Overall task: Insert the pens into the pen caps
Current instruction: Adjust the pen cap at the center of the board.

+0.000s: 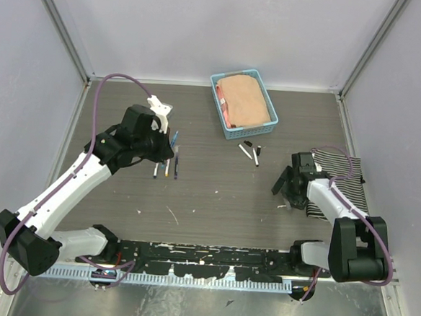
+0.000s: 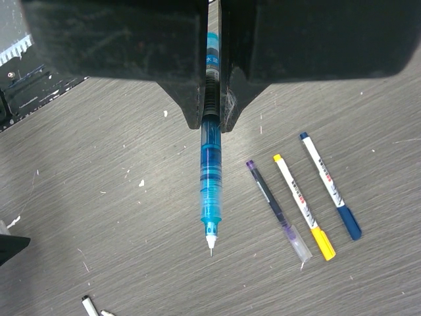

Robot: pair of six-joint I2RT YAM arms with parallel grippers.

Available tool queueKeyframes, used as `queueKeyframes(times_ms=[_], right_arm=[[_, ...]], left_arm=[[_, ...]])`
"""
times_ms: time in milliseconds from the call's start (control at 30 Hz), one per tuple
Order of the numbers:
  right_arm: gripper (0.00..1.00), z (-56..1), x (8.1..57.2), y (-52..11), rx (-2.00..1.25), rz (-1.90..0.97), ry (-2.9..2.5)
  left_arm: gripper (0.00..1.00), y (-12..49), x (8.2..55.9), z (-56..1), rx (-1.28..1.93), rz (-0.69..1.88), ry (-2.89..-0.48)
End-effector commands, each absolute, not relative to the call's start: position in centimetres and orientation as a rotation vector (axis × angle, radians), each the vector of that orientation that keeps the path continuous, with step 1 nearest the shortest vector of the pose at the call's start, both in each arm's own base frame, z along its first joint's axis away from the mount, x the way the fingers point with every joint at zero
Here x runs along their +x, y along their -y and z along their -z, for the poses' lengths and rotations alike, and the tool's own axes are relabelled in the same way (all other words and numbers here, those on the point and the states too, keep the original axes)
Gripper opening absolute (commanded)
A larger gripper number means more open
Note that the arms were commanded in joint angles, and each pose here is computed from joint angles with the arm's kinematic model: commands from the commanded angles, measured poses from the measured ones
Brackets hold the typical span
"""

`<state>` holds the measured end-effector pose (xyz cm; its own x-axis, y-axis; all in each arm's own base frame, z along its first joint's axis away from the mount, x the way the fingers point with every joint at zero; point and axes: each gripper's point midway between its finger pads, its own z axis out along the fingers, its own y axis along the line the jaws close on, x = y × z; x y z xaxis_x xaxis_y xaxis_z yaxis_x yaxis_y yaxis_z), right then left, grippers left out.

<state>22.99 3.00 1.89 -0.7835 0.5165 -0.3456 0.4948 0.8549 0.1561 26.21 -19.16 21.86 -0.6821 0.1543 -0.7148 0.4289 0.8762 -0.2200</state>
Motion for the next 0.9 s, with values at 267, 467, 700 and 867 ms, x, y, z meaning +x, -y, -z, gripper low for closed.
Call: queueKeyframes(times_ms=[267,467,700,867], right_arm=[[0.64,-2.3,21.9,-4.7,0.698,-0.104,-2.685],[0.55,-2.5,22.2,-3.9,0.727,-0.020,-2.645],[0.44,-2.2,22.2,-3.7,0.741,0.027,-2.635],[0.37,-1.6,21.5,-4.5,0.703,0.038,-2.678]], left_arm=[[0.00,19.4,26.5,-23.6,0.411,0.523,-2.257],[0.00,19.4,26.5,-23.6,0.413,0.525,-2.256],[0.00,19.4,26.5,-23.6,0.413,0.528,-2.258],[0.00,19.4,26.5,-23.6,0.412,0.528,-2.257]])
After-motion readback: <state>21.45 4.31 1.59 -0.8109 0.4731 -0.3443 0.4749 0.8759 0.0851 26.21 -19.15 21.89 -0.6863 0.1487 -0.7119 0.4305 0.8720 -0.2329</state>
